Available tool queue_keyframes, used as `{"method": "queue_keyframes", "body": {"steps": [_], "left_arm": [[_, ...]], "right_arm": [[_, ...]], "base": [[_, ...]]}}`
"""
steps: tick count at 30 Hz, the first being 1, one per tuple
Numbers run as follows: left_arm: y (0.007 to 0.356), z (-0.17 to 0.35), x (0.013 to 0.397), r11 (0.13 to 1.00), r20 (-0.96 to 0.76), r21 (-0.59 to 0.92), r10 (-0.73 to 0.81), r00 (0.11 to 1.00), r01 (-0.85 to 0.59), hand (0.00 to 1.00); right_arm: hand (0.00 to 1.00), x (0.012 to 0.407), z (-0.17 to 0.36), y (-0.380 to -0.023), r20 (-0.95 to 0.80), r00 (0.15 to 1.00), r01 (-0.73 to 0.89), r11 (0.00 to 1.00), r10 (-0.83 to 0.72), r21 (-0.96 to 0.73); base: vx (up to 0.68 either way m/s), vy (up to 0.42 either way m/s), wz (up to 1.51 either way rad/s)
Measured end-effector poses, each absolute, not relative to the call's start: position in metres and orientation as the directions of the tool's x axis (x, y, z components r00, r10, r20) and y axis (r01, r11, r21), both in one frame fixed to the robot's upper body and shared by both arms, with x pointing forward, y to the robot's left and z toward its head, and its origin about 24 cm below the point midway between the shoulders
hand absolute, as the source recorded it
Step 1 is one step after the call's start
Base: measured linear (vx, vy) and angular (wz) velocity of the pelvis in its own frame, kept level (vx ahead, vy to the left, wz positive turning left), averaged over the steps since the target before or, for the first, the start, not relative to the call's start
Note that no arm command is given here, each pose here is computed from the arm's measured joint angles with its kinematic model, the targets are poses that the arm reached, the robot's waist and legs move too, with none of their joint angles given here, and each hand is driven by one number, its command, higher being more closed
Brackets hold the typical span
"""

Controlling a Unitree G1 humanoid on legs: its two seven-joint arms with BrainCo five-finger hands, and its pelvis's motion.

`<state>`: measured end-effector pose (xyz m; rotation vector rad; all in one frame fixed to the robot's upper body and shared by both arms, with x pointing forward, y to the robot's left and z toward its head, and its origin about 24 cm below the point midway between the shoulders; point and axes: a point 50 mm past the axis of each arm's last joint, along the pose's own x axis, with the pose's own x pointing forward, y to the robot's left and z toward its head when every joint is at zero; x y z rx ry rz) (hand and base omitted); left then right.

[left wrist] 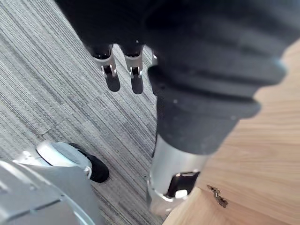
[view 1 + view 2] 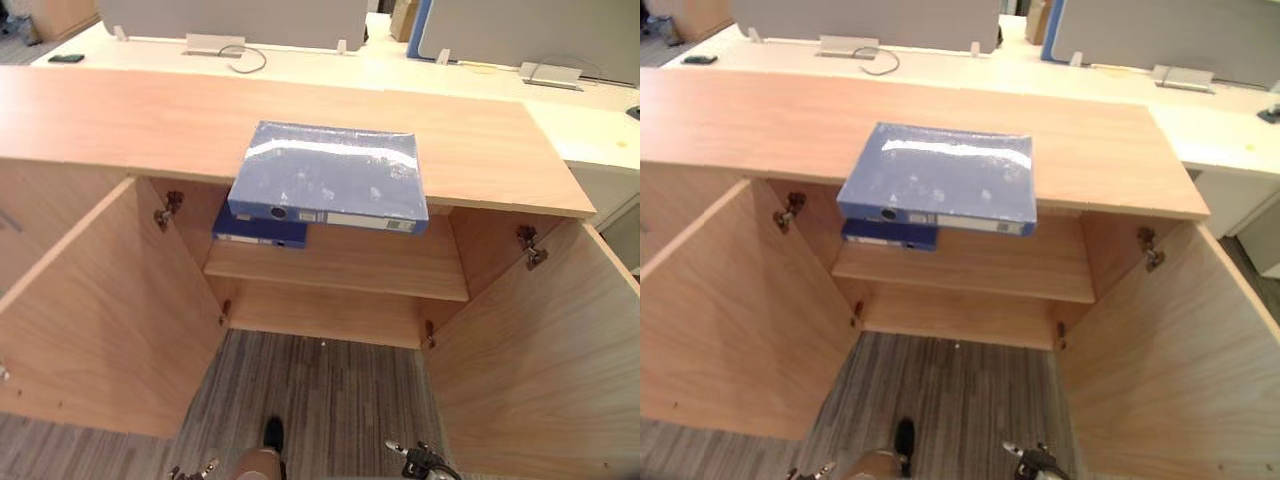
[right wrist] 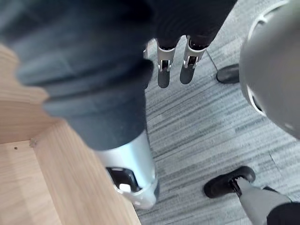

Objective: Walk over to the cabinet, pick up the folder, carry it to the office cabinet, place the folder inside the office cabinet, then close the office cabinet door

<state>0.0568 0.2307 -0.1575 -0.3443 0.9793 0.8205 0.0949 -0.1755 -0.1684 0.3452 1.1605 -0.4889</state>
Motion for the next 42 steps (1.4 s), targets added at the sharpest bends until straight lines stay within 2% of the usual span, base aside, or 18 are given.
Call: {"method": "queue_keyframes", "body": {"steps": [5,8,12,14,20,22,24,26,27,29,33,37,38,39,40,42], "left_arm": [[0.224,-0.161,0.051,0.670,-0.858,0.100,0.432,0.277,-0.736,0.00],[0.219,-0.163,0.046,0.667,-0.871,0.085,0.411,0.270,-0.740,0.00],[0.213,-0.165,0.043,0.651,-0.891,0.024,0.358,0.279,-0.759,0.00],[0.211,-0.166,0.042,0.626,-0.898,-0.018,0.333,0.288,-0.780,0.00],[0.200,-0.168,0.039,0.477,-0.908,-0.138,0.289,0.303,-0.868,0.00],[0.201,-0.167,0.044,0.467,-0.900,-0.164,0.290,0.325,-0.869,0.00],[0.202,-0.162,0.058,0.470,-0.874,-0.218,0.296,0.385,-0.855,0.00],[0.196,-0.147,0.091,0.503,-0.803,-0.345,0.279,0.526,-0.793,0.00],[0.196,-0.142,0.099,0.507,-0.779,-0.376,0.280,0.560,-0.776,0.00],[0.198,-0.113,0.131,0.521,-0.654,-0.494,0.305,0.692,-0.696,0.00],[0.203,-0.064,0.168,0.567,-0.452,-0.588,0.362,0.815,-0.577,0.00],[0.217,-0.014,0.179,0.679,-0.255,-0.493,0.485,0.837,-0.544,0.00],[0.223,0.014,0.183,0.730,-0.134,-0.400,0.552,0.823,-0.555,0.00],[0.224,0.019,0.183,0.736,-0.110,-0.375,0.569,0.815,-0.564,0.00],[0.228,0.038,0.183,0.746,-0.015,-0.294,0.622,0.783,-0.598,0.00],[0.233,0.062,0.180,0.725,0.106,-0.233,0.681,0.724,-0.648,0.00]], "right_arm": [[0.00,0.078,-0.170,-0.190,-0.938,0.271,0.513,0.857,-0.217,-0.050],[0.00,0.084,-0.165,-0.205,-0.916,0.307,0.513,0.856,-0.257,-0.068],[0.00,0.101,-0.162,-0.194,-0.904,0.363,0.483,0.875,-0.225,-0.024],[0.00,0.103,-0.162,-0.192,-0.902,0.376,0.461,0.887,-0.211,-0.016],[0.00,0.095,-0.163,-0.197,-0.907,0.367,0.447,0.894,-0.205,-0.021],[0.00,0.093,-0.164,-0.195,-0.910,0.364,0.441,0.897,-0.200,-0.021],[0.00,0.092,-0.164,-0.195,-0.911,0.360,0.433,0.901,-0.200,-0.026],[0.00,0.091,-0.165,-0.193,-0.913,0.358,0.432,0.901,-0.196,-0.024],[0.00,0.091,-0.165,-0.193,-0.913,0.358,0.431,0.902,-0.194,-0.022],[0.00,0.093,-0.165,-0.187,-0.914,0.366,0.383,0.924,-0.175,-0.024],[0.00,0.095,-0.165,-0.180,-0.915,0.374,0.343,0.939,-0.155,-0.019],[0.00,0.091,-0.167,-0.171,-0.922,0.364,0.306,0.952,-0.130,-0.014],[0.00,0.092,-0.166,-0.166,-0.921,0.369,0.291,0.957,-0.124,-0.013],[0.00,0.092,-0.166,-0.166,-0.920,0.371,0.291,0.957,-0.126,-0.013],[0.00,0.094,-0.165,-0.162,-0.916,0.380,0.290,0.957,-0.126,-0.012],[0.00,0.097,-0.164,-0.156,-0.913,0.389,0.295,0.955,-0.124,-0.004]], "base": [[0.16,0.175,-0.14],[0.14,0.206,-0.15],[0.10,-0.014,-0.11],[0.04,-0.212,0.12],[0.04,-0.225,0.07],[0.07,-0.197,0.10],[0.08,-0.149,0.19],[0.10,-0.078,0.14],[0.09,-0.026,0.03],[0.07,-0.001,0.05],[0.04,0.026,0.06],[0.01,0.027,0.04],[-0.02,0.023,0.05],[-0.03,0.032,0.08],[-0.04,0.039,0.05],[-0.04,0.046,0.01]]}}
